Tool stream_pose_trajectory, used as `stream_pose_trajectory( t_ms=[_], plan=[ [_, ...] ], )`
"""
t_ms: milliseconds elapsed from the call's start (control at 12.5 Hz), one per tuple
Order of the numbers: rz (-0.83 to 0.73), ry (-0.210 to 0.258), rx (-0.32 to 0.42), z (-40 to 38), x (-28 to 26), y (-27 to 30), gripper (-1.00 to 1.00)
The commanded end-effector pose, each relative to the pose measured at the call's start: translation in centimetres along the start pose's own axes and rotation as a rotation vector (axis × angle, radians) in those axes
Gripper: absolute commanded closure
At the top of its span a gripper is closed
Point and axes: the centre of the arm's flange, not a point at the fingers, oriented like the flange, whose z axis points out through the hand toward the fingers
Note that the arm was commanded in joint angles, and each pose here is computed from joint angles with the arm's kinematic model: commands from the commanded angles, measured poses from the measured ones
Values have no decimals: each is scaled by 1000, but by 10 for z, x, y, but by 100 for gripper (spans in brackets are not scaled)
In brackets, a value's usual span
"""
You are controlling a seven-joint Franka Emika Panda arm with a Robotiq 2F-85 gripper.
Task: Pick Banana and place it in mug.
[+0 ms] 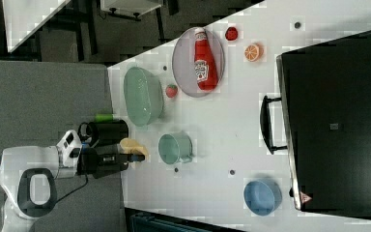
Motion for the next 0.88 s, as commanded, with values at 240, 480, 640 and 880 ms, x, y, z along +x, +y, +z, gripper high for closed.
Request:
stream_pose_trajectory(
  t_ms=[240, 480, 640, 880],
  plan=[
    [80, 36, 36, 42, 13, -54, 37],
    [72, 77, 75, 89, 19, -65, 37],
    [89, 88, 99, 120, 20, -68, 37],
    [95, 67, 118, 147, 24, -73, 37]
  ],
)
